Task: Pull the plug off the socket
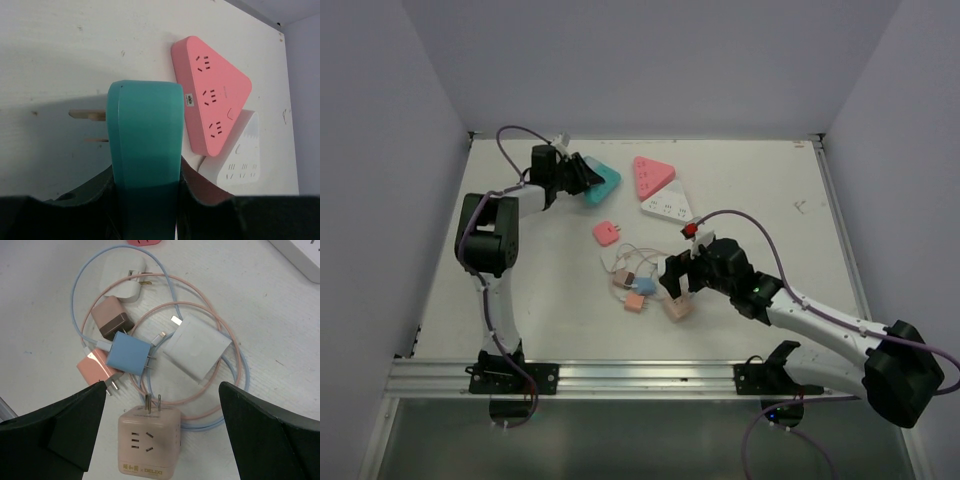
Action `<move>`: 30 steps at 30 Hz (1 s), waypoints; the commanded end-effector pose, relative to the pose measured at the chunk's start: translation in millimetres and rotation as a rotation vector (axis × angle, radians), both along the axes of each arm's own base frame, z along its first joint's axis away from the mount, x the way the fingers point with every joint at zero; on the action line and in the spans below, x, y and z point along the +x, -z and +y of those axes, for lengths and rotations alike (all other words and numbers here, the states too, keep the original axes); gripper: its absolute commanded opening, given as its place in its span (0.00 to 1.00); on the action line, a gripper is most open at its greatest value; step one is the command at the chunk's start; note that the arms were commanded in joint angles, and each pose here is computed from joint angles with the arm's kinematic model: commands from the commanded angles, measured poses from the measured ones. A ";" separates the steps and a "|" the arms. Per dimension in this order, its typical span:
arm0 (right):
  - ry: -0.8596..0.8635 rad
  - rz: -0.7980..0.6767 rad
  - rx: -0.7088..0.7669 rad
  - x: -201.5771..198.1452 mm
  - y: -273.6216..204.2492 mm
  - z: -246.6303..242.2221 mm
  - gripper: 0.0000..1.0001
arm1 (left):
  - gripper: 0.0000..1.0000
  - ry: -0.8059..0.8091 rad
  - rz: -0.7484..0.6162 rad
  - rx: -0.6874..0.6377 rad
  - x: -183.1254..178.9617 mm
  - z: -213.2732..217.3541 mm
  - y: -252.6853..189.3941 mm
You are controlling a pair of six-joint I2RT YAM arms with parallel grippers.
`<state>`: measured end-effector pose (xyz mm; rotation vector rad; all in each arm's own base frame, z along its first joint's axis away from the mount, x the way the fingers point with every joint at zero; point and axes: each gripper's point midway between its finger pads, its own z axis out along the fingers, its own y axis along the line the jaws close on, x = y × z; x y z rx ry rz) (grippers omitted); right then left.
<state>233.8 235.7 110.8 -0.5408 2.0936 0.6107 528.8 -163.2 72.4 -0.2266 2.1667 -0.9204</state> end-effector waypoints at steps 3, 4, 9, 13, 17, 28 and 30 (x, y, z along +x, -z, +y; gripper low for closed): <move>0.028 -0.066 0.023 10.0 -14.4 -1.1 0.99 | 0.21 0.079 -0.060 -0.029 29.5 -7.6 -2.6; 0.029 -0.061 0.015 9.9 -12.3 -1.7 0.99 | 0.26 0.078 -0.058 -0.028 32.8 -7.0 -1.7; 0.035 -0.046 -0.003 12.3 -9.6 -1.6 0.99 | 0.48 0.053 0.041 -0.024 26.7 3.0 27.8; 0.031 -0.049 -0.002 11.9 -14.1 -1.1 0.99 | 0.57 0.027 0.065 -0.023 20.0 13.2 31.4; 0.030 -0.045 0.009 10.5 -18.2 -0.4 0.99 | 0.62 0.005 0.081 -0.010 18.1 24.5 32.3; 0.164 -0.076 -0.020 21.2 -52.7 -22.3 0.99 | 0.87 -0.142 0.152 0.031 -11.1 67.0 9.8; 0.190 -0.080 -0.023 21.6 -59.0 -27.3 0.99 | 0.88 -0.196 0.181 0.056 -22.2 87.8 14.7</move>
